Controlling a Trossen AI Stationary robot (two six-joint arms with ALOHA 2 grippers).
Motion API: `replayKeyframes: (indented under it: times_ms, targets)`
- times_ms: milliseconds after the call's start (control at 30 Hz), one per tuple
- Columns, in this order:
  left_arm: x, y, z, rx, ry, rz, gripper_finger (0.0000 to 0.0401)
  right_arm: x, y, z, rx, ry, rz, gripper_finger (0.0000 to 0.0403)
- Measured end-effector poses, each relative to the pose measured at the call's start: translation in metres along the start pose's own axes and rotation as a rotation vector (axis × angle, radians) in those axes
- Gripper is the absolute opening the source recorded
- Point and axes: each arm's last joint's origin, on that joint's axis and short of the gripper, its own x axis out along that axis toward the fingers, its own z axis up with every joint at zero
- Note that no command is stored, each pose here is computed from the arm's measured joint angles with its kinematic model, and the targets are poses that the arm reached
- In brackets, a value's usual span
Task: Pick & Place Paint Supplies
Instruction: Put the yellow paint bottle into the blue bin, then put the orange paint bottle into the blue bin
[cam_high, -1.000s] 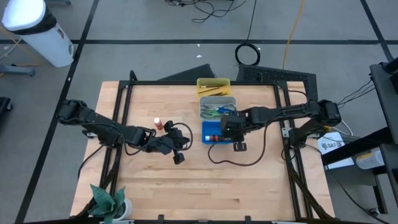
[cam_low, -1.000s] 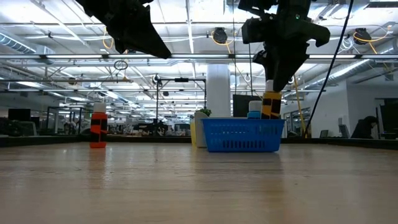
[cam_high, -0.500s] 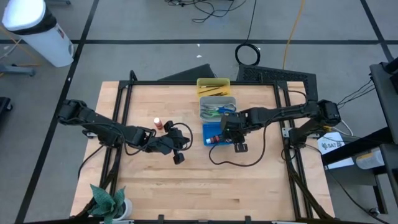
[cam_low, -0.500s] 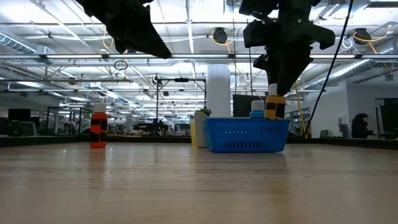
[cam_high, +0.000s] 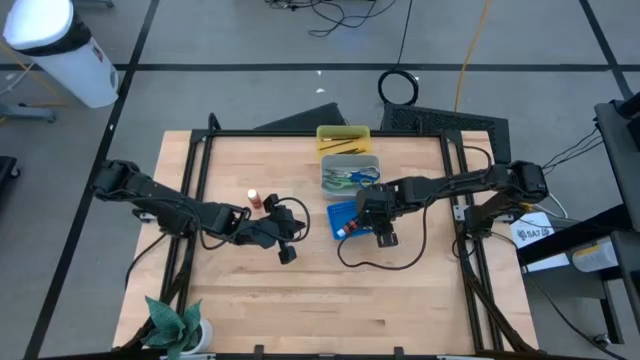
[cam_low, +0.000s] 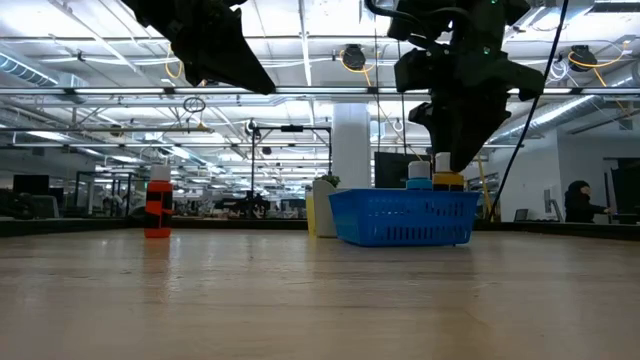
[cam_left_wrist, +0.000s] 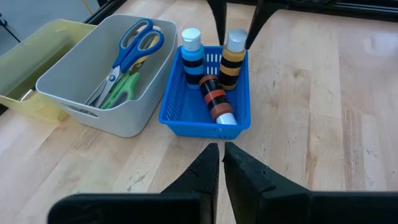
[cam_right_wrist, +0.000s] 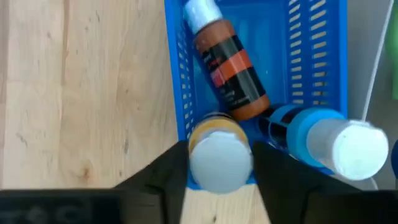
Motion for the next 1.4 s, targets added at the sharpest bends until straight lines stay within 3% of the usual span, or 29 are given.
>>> replayKeyframes:
  times_ms: [233, 367, 500, 733, 867, 1000, 1100, 1200, 1400]
  targets:
    - [0.000, 0.001, -0.003, -0.001, 0.025, 0.009, 0.0037, 0.000, -0.001, 0.004, 0.031, -0.041, -0.006, 0.0227]
    - [0.000, 0.003, -0.006, -0.012, 0.054, 0.030, 0.0037, -0.006, -0.001, 0.004, 0.074, -0.061, -0.008, 0.0246]
    - [-0.001, 0.008, -0.011, -0.024, 0.078, 0.131, 0.0045, -0.022, 0.001, 0.000, 0.131, -0.107, -0.007, 0.0252]
    - [-0.016, 0.028, -0.007, -0.047, 0.072, 0.334, 0.0136, -0.073, 0.004, -0.019, 0.343, -0.243, 0.010, 0.0248]
    - [-0.024, 0.052, -0.009, -0.204, 0.155, 0.391, 0.0208, -0.102, 0.007, -0.034, 0.385, -0.351, 0.022, 0.0247]
    - [-0.026, 0.073, -0.020, -0.358, 0.355, 0.419, 0.0263, -0.110, 0.014, -0.050, 0.357, -0.440, 0.033, 0.0247]
    - [-0.026, 0.087, -0.024, -0.411, 0.433, 0.484, 0.0285, -0.107, 0.017, -0.057, 0.332, -0.535, 0.043, 0.0247]
    - [-0.025, 0.100, -0.025, -0.456, 0.456, 0.537, 0.0290, -0.097, 0.019, -0.062, 0.287, -0.606, 0.041, 0.0247]
    - [-0.017, 0.114, -0.026, -0.505, 0.536, 0.532, 0.0275, -0.072, 0.021, -0.072, 0.231, -0.641, 0.028, 0.0247]
